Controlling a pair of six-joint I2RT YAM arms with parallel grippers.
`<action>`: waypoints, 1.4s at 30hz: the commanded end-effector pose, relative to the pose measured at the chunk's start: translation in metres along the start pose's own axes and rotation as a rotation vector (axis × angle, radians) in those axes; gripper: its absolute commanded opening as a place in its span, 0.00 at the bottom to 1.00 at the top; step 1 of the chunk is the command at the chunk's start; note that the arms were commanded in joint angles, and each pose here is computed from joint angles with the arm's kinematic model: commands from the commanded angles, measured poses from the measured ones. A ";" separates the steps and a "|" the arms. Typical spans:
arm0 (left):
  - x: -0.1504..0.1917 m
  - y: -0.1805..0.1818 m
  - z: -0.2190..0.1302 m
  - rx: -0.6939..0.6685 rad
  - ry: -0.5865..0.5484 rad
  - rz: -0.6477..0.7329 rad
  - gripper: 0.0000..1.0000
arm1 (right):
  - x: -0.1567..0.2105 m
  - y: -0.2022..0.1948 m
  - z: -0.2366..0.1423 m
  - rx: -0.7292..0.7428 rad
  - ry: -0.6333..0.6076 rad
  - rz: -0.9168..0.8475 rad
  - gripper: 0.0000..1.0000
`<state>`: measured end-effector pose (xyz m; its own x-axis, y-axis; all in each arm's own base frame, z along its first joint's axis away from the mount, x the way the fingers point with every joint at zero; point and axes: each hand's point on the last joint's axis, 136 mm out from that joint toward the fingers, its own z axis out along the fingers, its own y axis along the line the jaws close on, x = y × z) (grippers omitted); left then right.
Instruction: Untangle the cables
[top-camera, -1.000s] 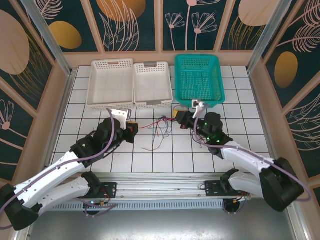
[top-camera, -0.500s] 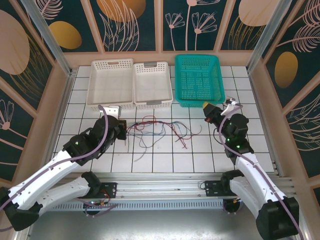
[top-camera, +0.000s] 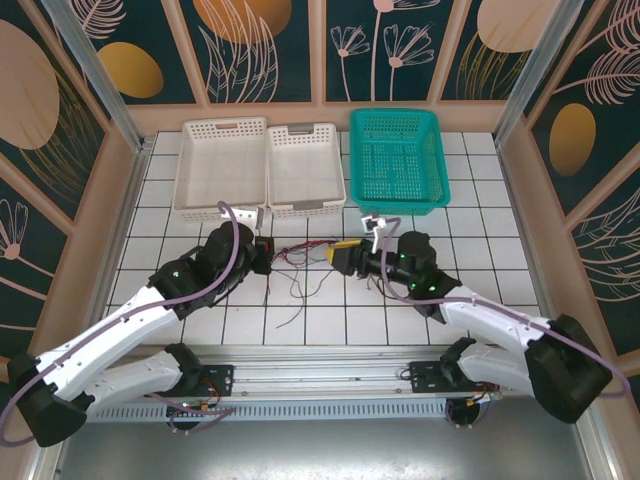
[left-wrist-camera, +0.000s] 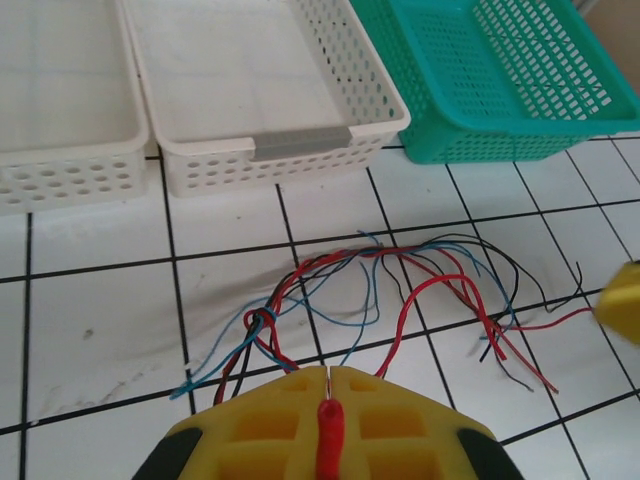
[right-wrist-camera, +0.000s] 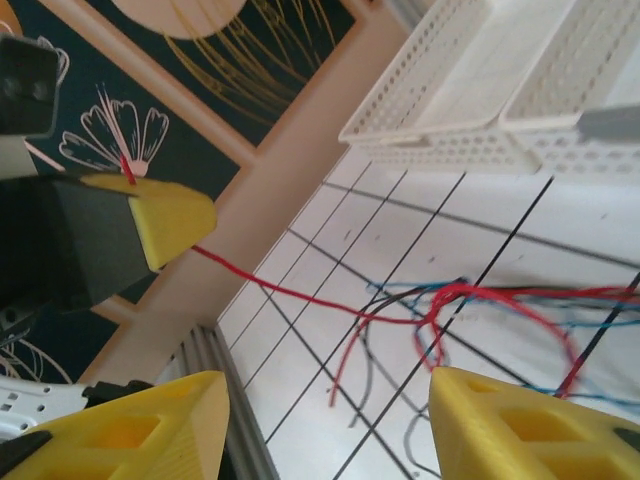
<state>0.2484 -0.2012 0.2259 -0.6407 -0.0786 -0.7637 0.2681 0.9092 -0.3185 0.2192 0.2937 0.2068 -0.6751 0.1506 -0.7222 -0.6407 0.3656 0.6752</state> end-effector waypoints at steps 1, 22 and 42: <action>-0.023 -0.019 -0.003 0.078 -0.063 -0.050 0.00 | 0.005 0.015 0.018 -0.037 0.019 -0.043 0.58; -0.021 -0.039 0.005 0.192 -0.061 -0.120 0.00 | 0.026 -0.057 0.076 0.252 -0.008 0.073 0.58; -0.024 -0.018 -0.018 0.127 -0.103 -0.122 0.00 | -0.012 -0.093 0.025 0.438 -0.179 0.076 0.00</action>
<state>0.2467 -0.2268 0.2418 -0.6433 -0.1972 -0.7398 0.3130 0.8141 -0.4892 0.2858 0.3100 0.1370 -0.6743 0.2826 -0.6822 -0.3865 0.6522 0.6521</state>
